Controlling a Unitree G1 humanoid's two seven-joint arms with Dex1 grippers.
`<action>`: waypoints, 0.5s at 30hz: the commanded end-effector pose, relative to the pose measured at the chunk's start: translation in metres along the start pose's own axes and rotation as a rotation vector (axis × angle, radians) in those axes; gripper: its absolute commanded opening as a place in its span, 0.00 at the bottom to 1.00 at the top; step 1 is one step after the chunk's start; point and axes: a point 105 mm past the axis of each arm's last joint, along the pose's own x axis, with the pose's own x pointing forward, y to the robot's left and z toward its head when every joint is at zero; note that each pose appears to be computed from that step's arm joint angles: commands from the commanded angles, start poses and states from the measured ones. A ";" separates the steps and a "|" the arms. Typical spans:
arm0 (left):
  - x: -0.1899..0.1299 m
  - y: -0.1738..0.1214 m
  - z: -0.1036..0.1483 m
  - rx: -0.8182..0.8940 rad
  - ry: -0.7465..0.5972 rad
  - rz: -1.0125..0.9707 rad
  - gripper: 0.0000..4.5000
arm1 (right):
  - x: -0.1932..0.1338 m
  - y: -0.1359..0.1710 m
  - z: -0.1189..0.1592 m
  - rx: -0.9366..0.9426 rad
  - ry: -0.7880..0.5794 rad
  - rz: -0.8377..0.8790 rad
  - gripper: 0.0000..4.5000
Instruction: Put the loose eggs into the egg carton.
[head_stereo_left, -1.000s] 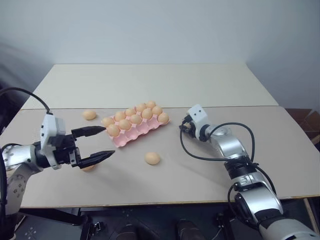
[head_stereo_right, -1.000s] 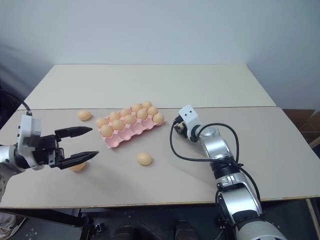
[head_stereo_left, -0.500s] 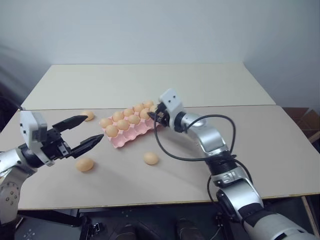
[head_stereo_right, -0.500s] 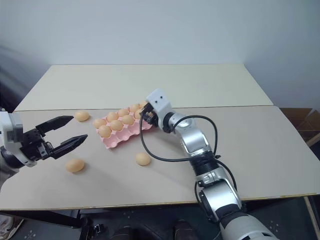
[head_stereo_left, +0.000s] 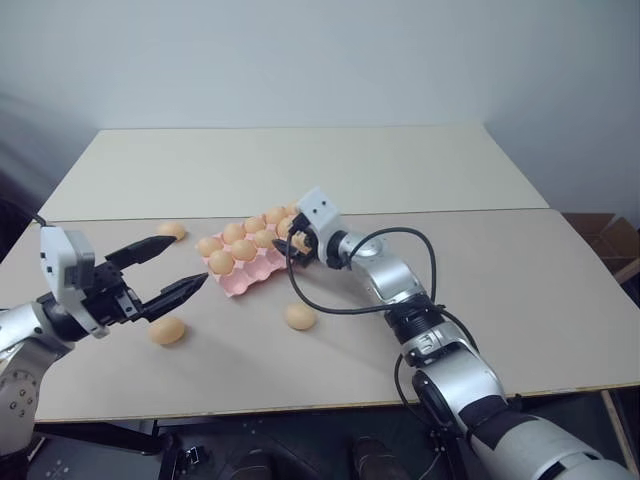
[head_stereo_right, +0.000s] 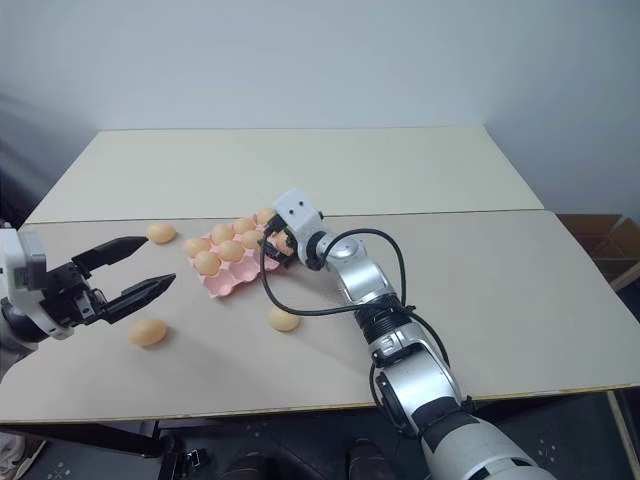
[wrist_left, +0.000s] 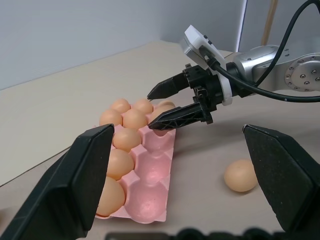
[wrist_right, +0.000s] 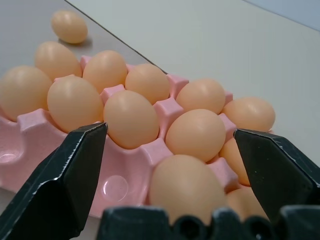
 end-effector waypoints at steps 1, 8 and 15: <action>-0.003 -0.002 0.013 0.049 -0.017 -0.008 1.00 | -0.016 -0.010 0.034 -0.021 -0.141 -0.015 1.00; -0.011 -0.003 0.004 0.037 0.041 -0.059 1.00 | -0.091 -0.011 0.041 -0.066 -0.224 0.171 1.00; -0.032 0.001 -0.009 0.051 0.155 -0.094 1.00 | -0.184 -0.010 0.021 -0.133 -0.166 0.398 1.00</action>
